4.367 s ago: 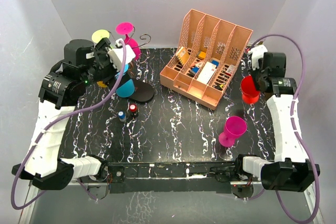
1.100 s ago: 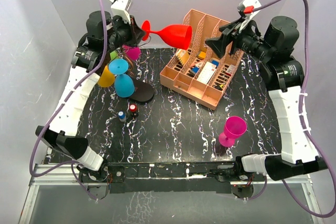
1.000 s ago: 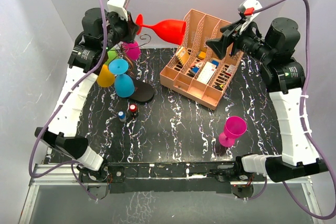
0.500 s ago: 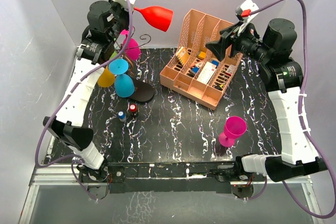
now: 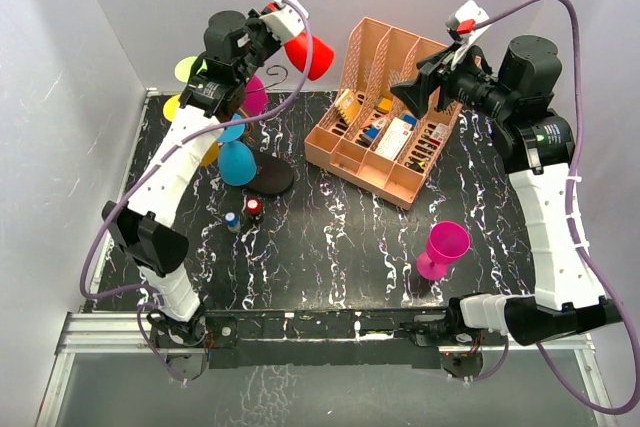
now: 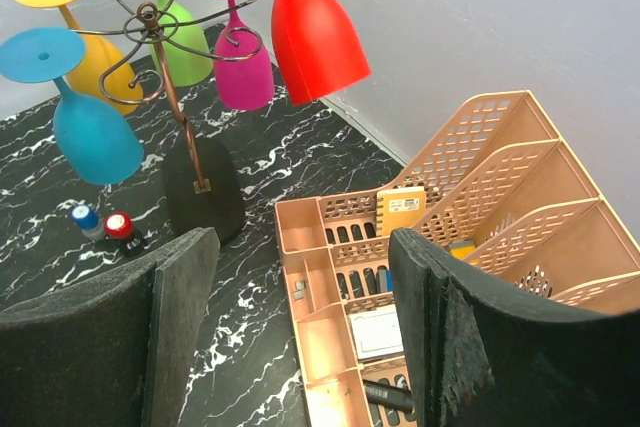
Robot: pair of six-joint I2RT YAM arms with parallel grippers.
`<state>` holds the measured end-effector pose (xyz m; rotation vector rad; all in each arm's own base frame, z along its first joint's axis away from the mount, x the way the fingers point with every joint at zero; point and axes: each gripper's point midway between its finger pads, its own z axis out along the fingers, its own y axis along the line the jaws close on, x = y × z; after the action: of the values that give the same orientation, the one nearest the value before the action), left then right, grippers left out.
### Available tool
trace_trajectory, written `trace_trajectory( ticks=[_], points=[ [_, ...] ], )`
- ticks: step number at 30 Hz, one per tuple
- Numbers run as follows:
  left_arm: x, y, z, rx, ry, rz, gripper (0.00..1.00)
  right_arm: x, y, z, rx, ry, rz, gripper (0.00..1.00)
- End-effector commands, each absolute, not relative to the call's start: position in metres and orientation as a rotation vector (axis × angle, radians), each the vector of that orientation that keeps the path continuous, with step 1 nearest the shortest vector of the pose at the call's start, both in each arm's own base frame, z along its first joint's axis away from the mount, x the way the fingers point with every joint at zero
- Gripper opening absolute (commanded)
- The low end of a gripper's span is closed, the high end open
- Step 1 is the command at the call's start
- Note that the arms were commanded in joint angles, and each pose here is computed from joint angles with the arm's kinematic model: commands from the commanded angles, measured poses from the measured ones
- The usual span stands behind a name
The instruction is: Place the wine glass upside down on the wine glass rack
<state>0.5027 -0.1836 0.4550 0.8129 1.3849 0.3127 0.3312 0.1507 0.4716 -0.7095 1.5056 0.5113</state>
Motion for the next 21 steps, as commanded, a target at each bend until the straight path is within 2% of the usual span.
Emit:
trace_trajectory(
  ticks=[1, 9, 21],
  points=[
    [0.503, -0.189, 0.467, 0.875, 1.296, 0.391, 0.0, 0.332, 0.152, 0.479, -0.724, 1.459, 0.511, 0.75],
    [0.501, -0.196, 0.441, 1.013, 1.273, 0.493, 0.0, 0.332, 0.154, 0.477, -0.735, 1.46, 0.523, 0.76],
    [0.491, -0.186, 0.429, 1.053, 1.294, 0.549, 0.0, 0.33, 0.155, 0.472, -0.743, 1.462, 0.532, 0.77]
  ],
)
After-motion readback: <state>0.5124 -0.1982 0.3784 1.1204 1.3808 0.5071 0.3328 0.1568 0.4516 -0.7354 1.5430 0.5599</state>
